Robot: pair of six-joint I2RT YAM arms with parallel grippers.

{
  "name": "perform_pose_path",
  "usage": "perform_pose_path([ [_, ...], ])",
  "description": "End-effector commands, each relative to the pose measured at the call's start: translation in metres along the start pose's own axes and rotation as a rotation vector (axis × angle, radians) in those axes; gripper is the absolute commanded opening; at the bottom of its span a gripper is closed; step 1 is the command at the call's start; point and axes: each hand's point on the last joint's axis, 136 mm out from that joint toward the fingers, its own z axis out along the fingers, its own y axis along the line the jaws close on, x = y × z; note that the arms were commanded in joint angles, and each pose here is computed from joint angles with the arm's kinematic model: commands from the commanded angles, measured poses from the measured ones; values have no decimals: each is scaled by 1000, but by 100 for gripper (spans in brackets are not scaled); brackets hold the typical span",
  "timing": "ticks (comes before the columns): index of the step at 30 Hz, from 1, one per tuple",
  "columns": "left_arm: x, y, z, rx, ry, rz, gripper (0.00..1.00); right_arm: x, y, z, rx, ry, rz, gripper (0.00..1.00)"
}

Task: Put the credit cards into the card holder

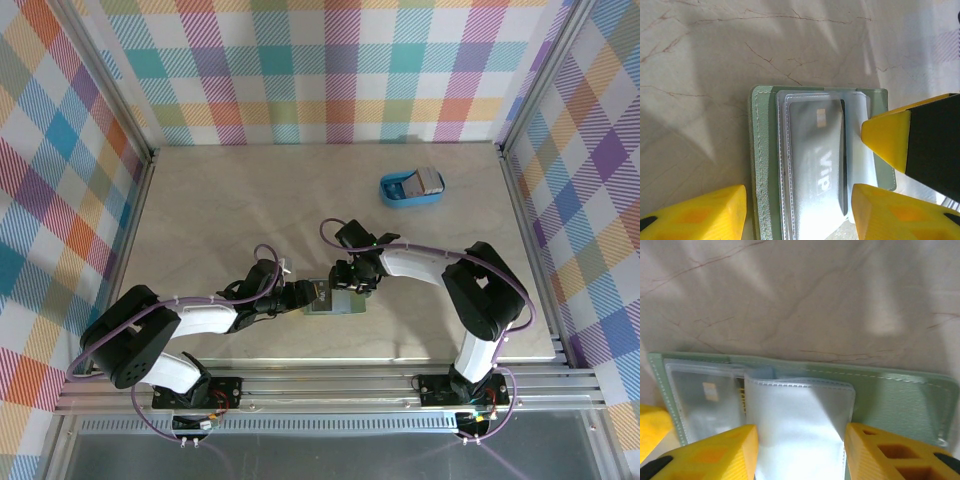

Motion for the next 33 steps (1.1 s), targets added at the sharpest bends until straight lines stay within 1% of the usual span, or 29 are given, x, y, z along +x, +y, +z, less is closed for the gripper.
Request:
perform_pose_path([
  [1,1,-11,7,36,16,18,57,7,16,-1,-97,35,24,49],
  [14,-1,-9,3,22,-4,12,57,4,34,-17,-193,4,37,44],
  [23,-7,-13,-7,9,-25,9,57,6,41,-13,-213,15,36,43],
  [26,-7,-14,-9,7,-25,16,57,2,33,-19,-156,-21,18,42],
  [29,-5,-17,-6,27,-9,26,57,-4,11,-27,-23,-65,-10,44],
  [33,-3,-20,-1,54,8,29,57,-4,-14,-28,123,-68,-31,50],
])
